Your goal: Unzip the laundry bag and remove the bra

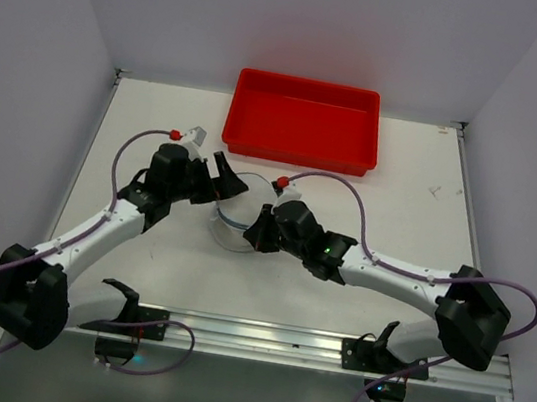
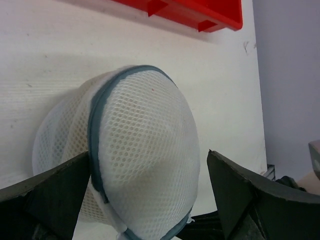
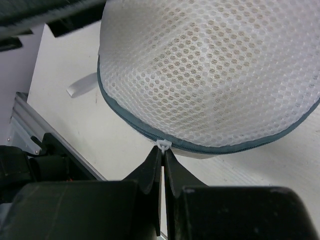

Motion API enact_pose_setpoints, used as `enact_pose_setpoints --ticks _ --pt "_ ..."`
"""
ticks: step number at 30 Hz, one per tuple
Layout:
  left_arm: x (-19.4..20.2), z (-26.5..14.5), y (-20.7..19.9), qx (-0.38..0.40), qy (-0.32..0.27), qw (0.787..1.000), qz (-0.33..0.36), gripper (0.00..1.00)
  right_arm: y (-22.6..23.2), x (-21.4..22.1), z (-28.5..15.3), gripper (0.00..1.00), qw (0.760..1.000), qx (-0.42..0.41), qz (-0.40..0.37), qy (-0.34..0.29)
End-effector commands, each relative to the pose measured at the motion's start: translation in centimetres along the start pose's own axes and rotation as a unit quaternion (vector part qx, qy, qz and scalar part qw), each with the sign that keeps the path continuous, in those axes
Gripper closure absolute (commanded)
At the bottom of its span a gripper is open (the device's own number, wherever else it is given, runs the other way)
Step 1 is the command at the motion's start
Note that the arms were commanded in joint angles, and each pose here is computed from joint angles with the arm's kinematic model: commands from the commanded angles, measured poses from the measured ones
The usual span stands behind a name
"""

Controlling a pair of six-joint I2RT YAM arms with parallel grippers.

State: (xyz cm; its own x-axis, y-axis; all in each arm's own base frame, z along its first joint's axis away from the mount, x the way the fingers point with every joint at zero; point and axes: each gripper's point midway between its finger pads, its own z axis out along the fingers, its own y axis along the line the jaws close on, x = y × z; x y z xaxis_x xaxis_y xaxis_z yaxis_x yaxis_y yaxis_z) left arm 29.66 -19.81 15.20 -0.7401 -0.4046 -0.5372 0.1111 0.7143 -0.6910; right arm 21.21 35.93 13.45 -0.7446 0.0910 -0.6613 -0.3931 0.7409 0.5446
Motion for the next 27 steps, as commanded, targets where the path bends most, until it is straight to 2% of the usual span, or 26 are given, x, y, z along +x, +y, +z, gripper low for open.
enact_pose_setpoints --ticks 1,3,4,8,9,12,13,17,20,23,24,25,26,27 --pt "-2.4 -1.3 0.3 -0.045 -0.041 0.998 0.033 0.0 0.5 -1.0 0.4 1.0 1.0 0.011 0.024 -0.017" --pt "-2.9 -2.6 2.0 -0.093 -0.074 0.993 0.014 0.0 1.0 -1.5 0.8 1.0 0.999 0.01 0.026 -0.02" --pt "-1.7 -3.1 3.6 -0.12 -0.072 0.99 -0.018 0.0 0.9 -1.3 1.2 1.0 0.999 0.014 0.027 -0.015" --pt "-1.6 -6.2 6.9 -0.186 -0.148 0.968 -0.074 0.0 1.7 -1.9 2.0 1.0 0.999 0.011 0.028 -0.016" --pt "-1.9 -7.1 6.5 -0.178 -0.165 0.967 -0.082 0.0 1.9 -2.0 2.1 1.0 0.999 0.008 0.027 -0.016" --pt "-0.6 -7.2 5.4 -0.14 -0.148 0.972 -0.118 0.0 2.2 -2.0 2.4 1.0 1.0 0.005 0.026 -0.012" --pt "0.8 -6.7 4.7 -0.115 -0.115 0.978 -0.128 0.0 2.2 -2.0 2.6 1.0 1.0 0.005 0.025 -0.012" --pt "3.6 -4.6 1.5 -0.036 -0.059 0.985 -0.159 0.02 2.5 -1.9 2.9 1.0 1.0 0.001 0.024 -0.008" --pt "3.2 -3.6 -0.1 -0.021 -0.077 0.985 -0.154 0.06 2.4 -1.7 3.0 1.0 1.0 0.001 0.023 -0.005" --pt "4.1 -2.0 -0.5 -0.028 -0.054 0.987 -0.152 0.22 2.1 -1.6 2.7 1.0 1.0 0.007 0.023 -0.004" --pt "4.0 -1.8 -0.5 -0.027 -0.055 0.986 -0.154 0.35 2.2 -1.9 2.4 1.0 1.0 0.005 0.022 -0.009" --pt "4.0 -1.7 -0.5 -0.026 -0.055 0.986 -0.153 0.43 1.7 -1.5 2.2 1.0 1.0 0.009 0.018 -0.007" --pt "3.9 -1.7 -0.7 -0.024 -0.056 0.986 -0.152 0.61 1.6 -1.4 1.9 1.0 1.0 0.007 0.014 -0.007" --pt "3.5 -1.8 -0.3 -0.032 -0.068 0.986 -0.149 0.72 1.5 -1.6 1.3 1.0 1.0 0.008 0.011 -0.01"
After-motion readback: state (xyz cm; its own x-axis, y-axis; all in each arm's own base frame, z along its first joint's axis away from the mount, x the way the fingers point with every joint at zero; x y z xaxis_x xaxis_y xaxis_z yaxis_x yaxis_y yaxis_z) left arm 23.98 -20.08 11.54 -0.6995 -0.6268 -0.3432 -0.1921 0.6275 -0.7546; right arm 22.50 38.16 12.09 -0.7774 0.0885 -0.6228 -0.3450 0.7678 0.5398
